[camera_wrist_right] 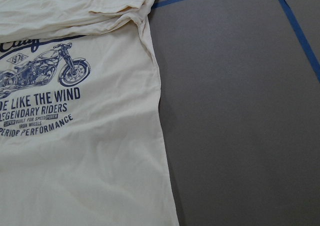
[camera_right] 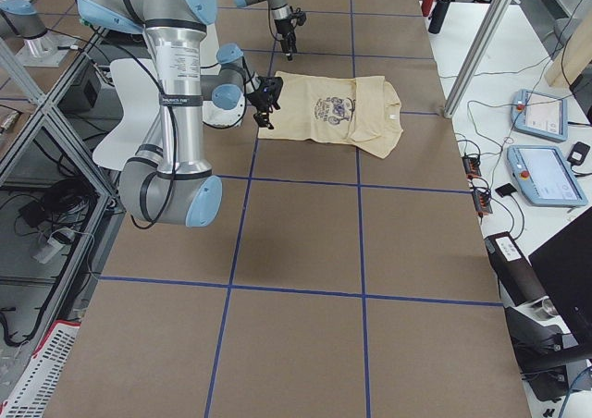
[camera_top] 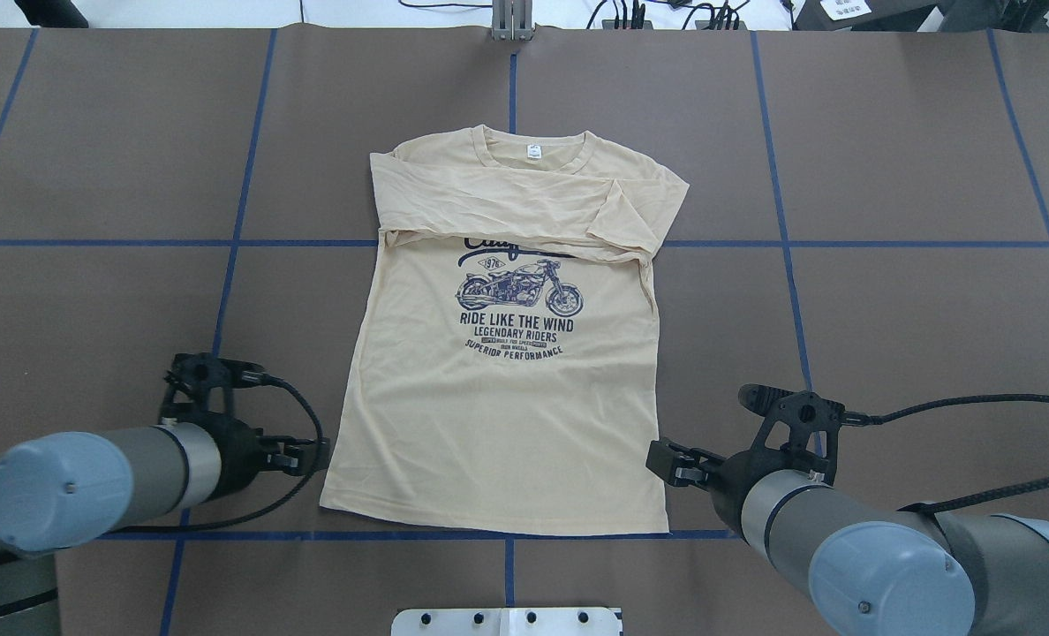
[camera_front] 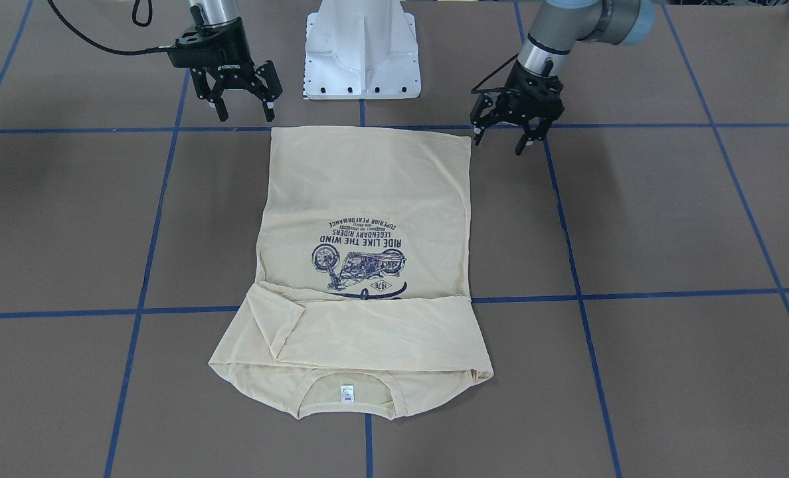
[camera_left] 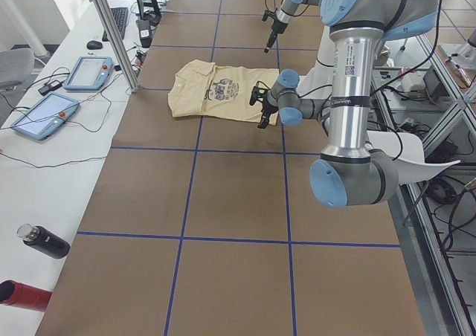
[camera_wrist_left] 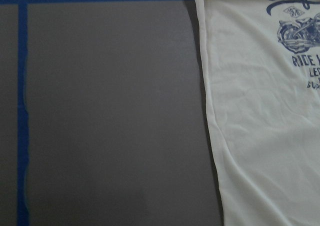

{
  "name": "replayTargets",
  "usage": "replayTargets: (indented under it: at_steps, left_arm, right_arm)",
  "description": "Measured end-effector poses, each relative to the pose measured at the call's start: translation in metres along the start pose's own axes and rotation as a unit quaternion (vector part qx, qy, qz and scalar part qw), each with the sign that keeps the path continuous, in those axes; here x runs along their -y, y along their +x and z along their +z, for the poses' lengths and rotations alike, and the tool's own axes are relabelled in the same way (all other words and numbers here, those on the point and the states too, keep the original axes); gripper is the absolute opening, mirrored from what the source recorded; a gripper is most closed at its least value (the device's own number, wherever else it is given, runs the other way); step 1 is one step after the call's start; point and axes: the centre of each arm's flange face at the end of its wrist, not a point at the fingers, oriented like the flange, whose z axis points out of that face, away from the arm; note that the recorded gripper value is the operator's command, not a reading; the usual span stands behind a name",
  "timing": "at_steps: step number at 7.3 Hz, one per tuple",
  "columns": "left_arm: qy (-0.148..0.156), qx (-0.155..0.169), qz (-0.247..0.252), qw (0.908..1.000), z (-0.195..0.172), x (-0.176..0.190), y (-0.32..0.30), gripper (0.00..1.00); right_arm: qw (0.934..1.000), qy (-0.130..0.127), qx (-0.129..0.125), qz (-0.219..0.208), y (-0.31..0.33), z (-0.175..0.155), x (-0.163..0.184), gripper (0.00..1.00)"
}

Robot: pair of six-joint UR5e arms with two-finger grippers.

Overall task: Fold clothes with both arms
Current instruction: 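Release the sleeve and move both grippers to the hem corners nearest the robot, then grasp the hem corners nearest the robot with both grippers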

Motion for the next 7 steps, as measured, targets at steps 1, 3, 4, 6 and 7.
replayTargets:
  at_steps: [1,3,4,6,7]
  left_arm:
    - [-0.015,0.014,0.003,0.9998,0.009,-0.005,0.03,0.6]
    - [-0.03,0.023,0.01,0.9992,0.017,-0.014,0.051,0.56]
    - [-0.034,0.024,0.013,0.9991,0.018,-0.015,0.051,0.56]
    - [-0.039,0.03,0.016,0.9987,0.021,-0.018,0.044,0.53]
    - [-0.041,0.033,0.016,0.9985,0.022,-0.02,0.04,0.53]
  right_arm:
    - [1.0,0.002,0.001,0.0,0.0,0.0,0.0,1.0]
    - [1.0,0.002,0.003,0.0,-0.002,-0.001,-0.001,1.0]
    - [1.0,0.002,0.005,0.0,-0.004,-0.002,-0.001,1.0]
    - [1.0,0.002,0.006,0.0,-0.004,-0.002,-0.002,1.0]
    - [1.0,0.002,0.006,0.0,-0.005,-0.002,-0.002,1.0]
